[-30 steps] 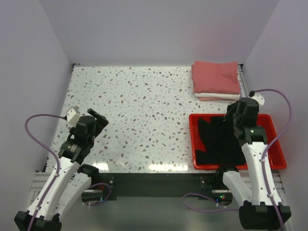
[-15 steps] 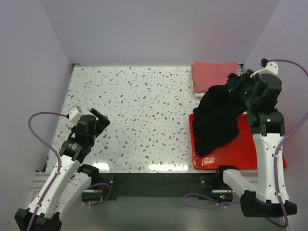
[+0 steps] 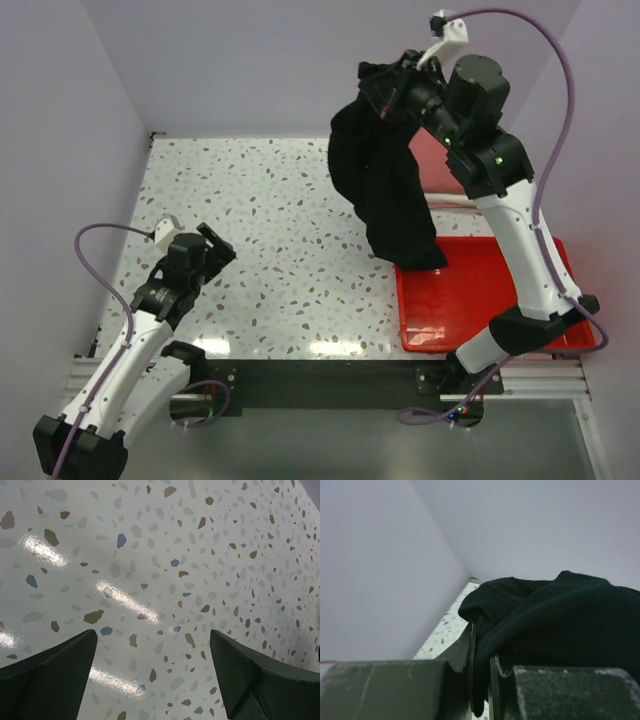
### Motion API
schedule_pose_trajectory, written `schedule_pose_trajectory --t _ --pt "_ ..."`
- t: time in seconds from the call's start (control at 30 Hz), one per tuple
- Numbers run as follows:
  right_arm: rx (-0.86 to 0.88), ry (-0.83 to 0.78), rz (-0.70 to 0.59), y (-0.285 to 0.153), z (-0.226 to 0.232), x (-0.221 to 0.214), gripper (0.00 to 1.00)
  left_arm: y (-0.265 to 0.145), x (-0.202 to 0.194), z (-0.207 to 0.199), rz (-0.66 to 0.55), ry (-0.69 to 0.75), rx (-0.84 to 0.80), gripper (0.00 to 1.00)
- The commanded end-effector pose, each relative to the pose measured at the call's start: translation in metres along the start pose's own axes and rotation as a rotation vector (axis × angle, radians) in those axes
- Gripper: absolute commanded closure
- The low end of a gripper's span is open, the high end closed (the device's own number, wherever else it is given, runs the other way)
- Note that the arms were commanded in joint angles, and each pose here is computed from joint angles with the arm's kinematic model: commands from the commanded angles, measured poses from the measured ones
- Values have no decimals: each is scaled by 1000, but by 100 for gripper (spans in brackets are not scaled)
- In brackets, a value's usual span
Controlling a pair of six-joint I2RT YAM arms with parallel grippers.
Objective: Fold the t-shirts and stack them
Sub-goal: Move the tshirt to the center of the board
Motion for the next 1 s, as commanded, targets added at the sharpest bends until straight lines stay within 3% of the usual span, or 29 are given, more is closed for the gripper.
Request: schedule_pose_trajectory --t 0.0,0.03,0.23,0.47,0.63,0.7,0.77,0.8,0.9,0.97 --pt "293 -59 -124 -3 75 37 100 0 10 -14 -22 11 -64 0" --pt "325 -71 -100 11 91 23 100 0 9 -14 -16 16 -63 0" --pt "405 -72 -235 37 133 38 100 1 9 -13 -2 21 -52 0" --pt "402 -26 -188 56 126 6 100 -5 2 -6 42 5 -9 0" --pt "178 -76 24 72 54 -99 100 -13 -8 5 81 -18 14 0" --pt "-20 -100 122 71 0 -160 99 -14 -10 10 78 -25 32 0" --pt "-130 -116 163 62 -30 -189 95 -14 -11 15 65 -40 55 0" --pt "-219 -146 240 56 -58 -222 93 -13 -13 18 65 -45 67 0" --pt "-318 -164 377 45 -89 -267 83 -9 -17 19 76 -63 83 0" --pt "-388 -200 465 39 -105 -288 63 -3 -21 22 93 -55 119 0"
Point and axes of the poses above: each gripper's point midway between its finger pads, its own y axis out along the fingers, its own z axis along the line the jaws close on, x = y × z, the point moved 5 cm from there along -y, back along the fingers, and after that the axes turned 6 degrees about y, right-handed, at the moved point
